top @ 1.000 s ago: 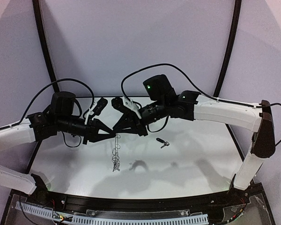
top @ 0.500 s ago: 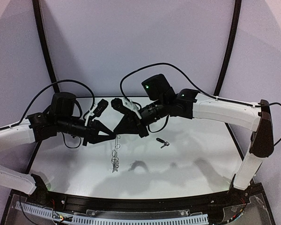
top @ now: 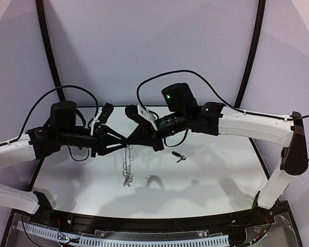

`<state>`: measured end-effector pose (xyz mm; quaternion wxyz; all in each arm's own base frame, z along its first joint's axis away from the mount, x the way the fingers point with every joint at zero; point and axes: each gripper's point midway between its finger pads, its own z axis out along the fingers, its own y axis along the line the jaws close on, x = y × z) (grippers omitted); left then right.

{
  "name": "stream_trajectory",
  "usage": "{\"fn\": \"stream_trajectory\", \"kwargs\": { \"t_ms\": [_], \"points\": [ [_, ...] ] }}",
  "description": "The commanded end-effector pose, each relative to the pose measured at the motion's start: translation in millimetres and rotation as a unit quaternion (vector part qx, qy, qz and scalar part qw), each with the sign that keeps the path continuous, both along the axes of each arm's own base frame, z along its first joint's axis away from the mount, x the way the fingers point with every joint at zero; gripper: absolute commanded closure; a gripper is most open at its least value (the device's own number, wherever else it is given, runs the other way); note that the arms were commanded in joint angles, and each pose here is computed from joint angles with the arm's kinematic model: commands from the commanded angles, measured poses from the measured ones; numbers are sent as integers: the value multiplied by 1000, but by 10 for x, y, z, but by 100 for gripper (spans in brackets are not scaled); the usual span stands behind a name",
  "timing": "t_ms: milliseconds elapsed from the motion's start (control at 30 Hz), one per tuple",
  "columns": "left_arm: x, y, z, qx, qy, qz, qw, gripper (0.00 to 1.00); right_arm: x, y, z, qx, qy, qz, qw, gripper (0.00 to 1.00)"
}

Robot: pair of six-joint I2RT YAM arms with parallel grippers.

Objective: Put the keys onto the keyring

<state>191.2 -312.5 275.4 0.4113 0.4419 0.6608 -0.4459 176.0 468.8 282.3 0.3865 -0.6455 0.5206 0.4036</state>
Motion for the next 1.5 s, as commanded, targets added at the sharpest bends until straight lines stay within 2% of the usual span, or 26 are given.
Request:
{"fn": "stream_trajectory", "kwargs": {
  "t_ms": [0,33,100,300,467,600,767,1033,1467],
  "points": [
    [105,56,222,-43,-47,40,997,65,-48,-11,456,65,-15,-21,998,100],
    [102,66,209,-44,-46,43,997,57,-42,-16,479,66,-14,-25,997,100],
    [55,77,189,-46,-43,35,997,51,14,-12,488,64,-14,-43,997,100],
    [42,161,90,-50,-44,55,996,48,27,-40,543,77,-12,-53,996,100],
    [10,159,296,-120,-63,52,989,54,23,-37,538,81,4,-57,995,100],
    [51,140,309,-126,-70,56,988,59,-4,-36,627,99,11,-55,993,100],
    [74,55,304,-122,-65,40,990,72,-4,-43,704,116,19,-60,991,100],
    [102,46,311,-127,-72,43,988,72,-18,-95,841,142,25,-68,987,100],
    [44,46,454,-162,-83,29,983,73,4,-72,808,148,38,-72,986,100]
  ]
}}
